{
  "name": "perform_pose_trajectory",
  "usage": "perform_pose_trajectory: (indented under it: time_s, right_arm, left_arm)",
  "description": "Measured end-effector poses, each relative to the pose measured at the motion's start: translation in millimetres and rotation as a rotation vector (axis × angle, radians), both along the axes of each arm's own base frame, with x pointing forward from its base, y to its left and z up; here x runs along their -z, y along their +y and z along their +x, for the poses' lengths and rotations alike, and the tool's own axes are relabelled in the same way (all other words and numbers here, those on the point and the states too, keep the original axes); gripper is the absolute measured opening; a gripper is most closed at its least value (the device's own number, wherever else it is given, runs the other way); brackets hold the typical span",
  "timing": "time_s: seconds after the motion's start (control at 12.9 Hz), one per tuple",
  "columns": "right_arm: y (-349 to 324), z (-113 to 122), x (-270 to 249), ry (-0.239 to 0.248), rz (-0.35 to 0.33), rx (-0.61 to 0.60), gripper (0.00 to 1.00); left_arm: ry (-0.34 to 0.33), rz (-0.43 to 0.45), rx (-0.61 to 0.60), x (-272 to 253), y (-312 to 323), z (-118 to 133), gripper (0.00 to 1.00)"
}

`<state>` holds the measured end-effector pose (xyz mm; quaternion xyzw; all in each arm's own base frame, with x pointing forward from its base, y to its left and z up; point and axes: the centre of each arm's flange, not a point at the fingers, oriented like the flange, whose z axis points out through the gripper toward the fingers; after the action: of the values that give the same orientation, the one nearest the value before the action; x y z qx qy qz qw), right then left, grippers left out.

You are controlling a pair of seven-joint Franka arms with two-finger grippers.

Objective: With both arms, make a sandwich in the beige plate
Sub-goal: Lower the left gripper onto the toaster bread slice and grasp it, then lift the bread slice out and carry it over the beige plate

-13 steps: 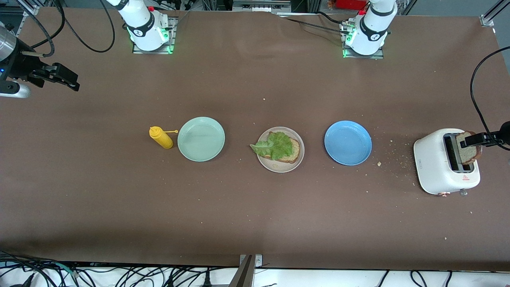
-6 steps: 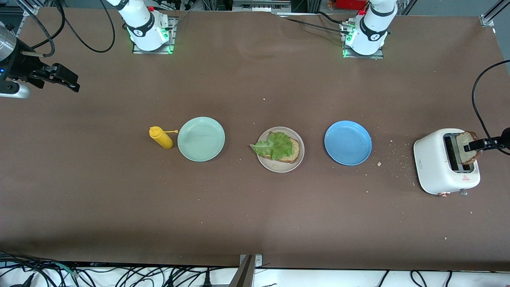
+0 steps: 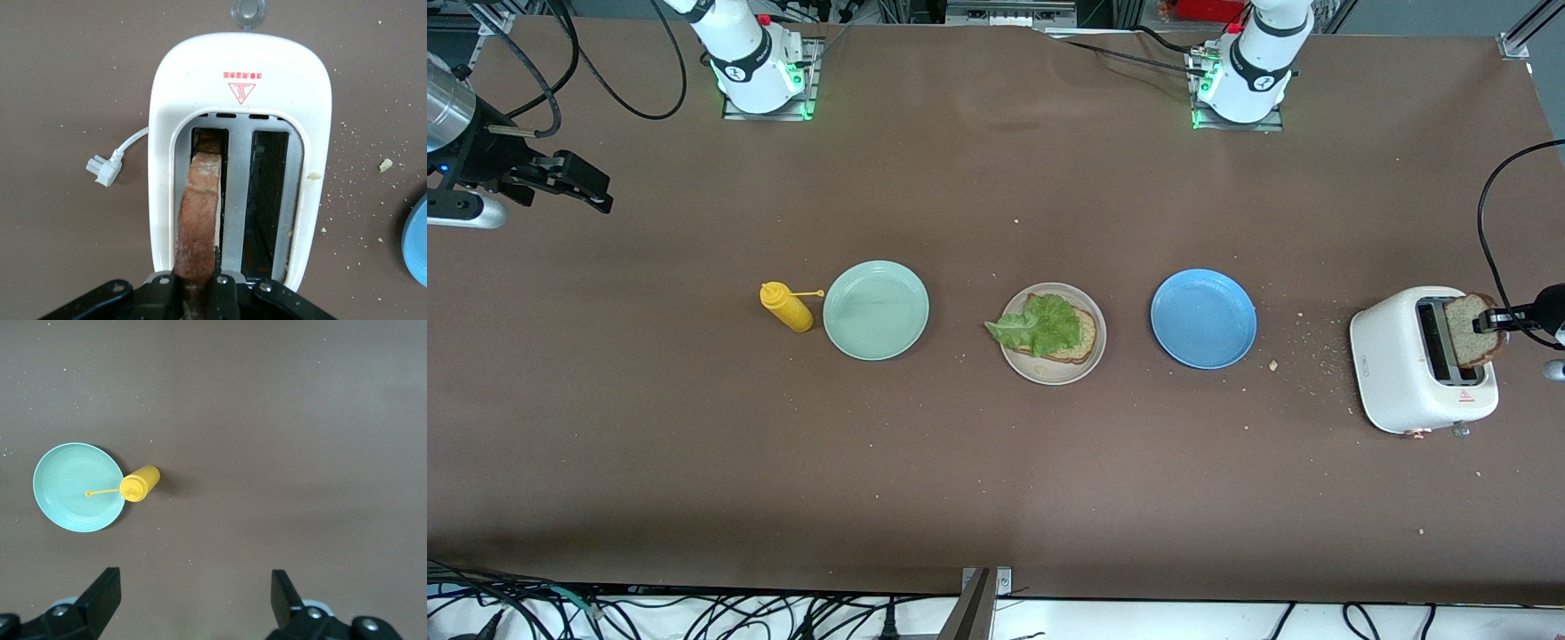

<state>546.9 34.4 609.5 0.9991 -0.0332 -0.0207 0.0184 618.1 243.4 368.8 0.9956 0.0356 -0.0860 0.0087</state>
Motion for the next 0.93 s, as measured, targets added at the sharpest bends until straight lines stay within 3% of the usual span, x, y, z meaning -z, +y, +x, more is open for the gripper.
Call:
perform_pose_trajectory:
  time_s: [0.46, 0.93]
  right_arm:
    - [0, 2, 3, 0.002, 0.0, 0.0, 1.0]
    - [1, 2, 3, 0.003, 0.0, -0.002, 1.0]
  left_arm:
    - [-0.025, 0.012, 0.012, -32, -8, 1, 0.08]
    - [-0.014, 0.054, 0.081, -119, -51, 4, 0.08]
